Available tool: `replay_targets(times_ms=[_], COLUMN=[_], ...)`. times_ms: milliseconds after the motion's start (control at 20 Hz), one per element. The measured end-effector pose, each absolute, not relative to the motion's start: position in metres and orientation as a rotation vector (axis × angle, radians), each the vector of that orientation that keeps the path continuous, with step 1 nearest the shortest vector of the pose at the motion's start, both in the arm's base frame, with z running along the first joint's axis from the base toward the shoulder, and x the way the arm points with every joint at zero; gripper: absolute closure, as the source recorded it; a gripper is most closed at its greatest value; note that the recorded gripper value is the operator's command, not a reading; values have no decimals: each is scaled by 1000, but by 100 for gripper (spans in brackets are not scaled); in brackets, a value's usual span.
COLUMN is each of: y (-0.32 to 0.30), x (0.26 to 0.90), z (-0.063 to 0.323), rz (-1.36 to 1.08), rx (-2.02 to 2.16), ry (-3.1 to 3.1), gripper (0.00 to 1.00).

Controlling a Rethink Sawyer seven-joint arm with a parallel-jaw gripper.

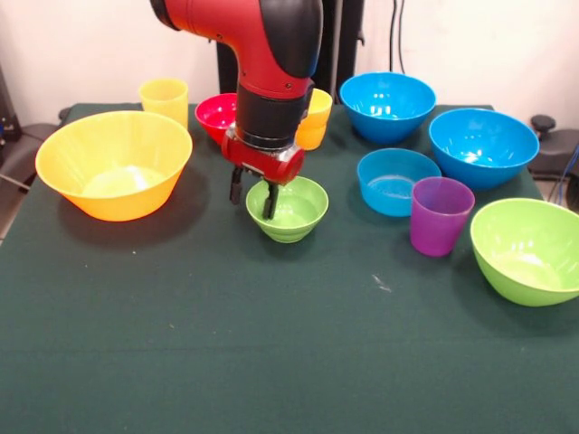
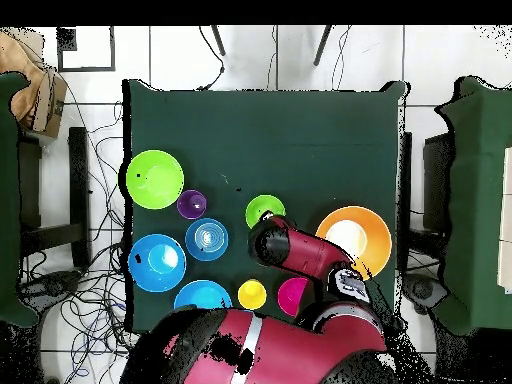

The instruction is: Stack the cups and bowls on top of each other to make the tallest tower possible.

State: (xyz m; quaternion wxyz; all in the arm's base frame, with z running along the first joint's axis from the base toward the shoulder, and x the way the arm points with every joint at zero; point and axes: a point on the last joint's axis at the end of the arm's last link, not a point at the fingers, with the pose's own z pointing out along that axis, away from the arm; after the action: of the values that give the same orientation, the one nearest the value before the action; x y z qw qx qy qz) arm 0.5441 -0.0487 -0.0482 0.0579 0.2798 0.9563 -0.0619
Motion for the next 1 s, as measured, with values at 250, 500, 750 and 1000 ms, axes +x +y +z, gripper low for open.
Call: replay_targets(times_ms=[250, 500, 750, 1000], y=[-52, -52, -52, -54], x=[543, 543, 543, 550], z=[-48, -48, -47, -39], rz=[-196, -197, -197, -196], rx=[851, 852, 852, 848], ry=[2897, 2897, 2896, 2878], gripper=[0, 0, 100, 100])
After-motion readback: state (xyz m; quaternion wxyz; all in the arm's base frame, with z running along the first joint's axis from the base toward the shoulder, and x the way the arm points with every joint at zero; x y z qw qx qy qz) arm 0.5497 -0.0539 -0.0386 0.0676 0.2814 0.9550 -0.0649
